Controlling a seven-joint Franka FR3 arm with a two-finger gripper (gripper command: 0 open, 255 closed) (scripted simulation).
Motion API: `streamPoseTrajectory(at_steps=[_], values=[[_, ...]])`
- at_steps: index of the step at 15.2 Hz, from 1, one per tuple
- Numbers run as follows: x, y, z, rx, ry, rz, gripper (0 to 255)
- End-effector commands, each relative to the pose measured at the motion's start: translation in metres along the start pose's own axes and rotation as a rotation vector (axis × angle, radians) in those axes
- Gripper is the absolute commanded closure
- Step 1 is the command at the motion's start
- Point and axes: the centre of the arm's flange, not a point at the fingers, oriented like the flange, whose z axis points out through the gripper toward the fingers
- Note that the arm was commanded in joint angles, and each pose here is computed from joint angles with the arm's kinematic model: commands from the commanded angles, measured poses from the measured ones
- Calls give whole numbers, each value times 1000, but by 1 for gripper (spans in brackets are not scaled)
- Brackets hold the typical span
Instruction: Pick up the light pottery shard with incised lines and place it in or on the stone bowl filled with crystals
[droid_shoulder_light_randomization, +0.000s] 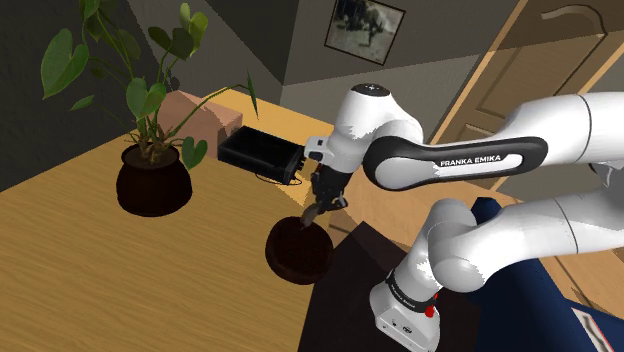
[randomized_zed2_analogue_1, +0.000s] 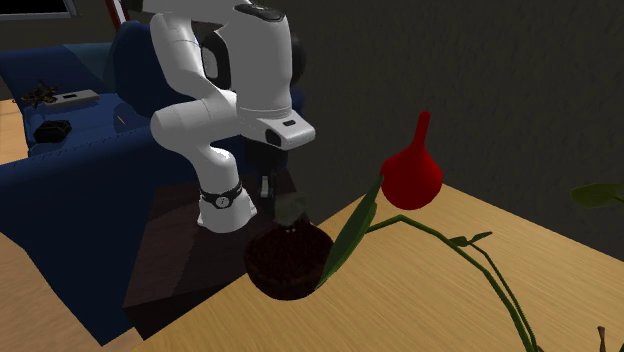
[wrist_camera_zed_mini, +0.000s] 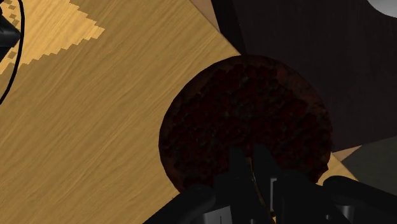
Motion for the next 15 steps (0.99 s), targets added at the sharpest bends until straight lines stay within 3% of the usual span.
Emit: streamPoseTrajectory(at_steps=[1, 7, 15], values=[[0, 0, 11, -1, 0, 0, 255], [1, -2, 43, -1, 0, 0, 255], [1, -2, 43, -1, 0, 0, 255]])
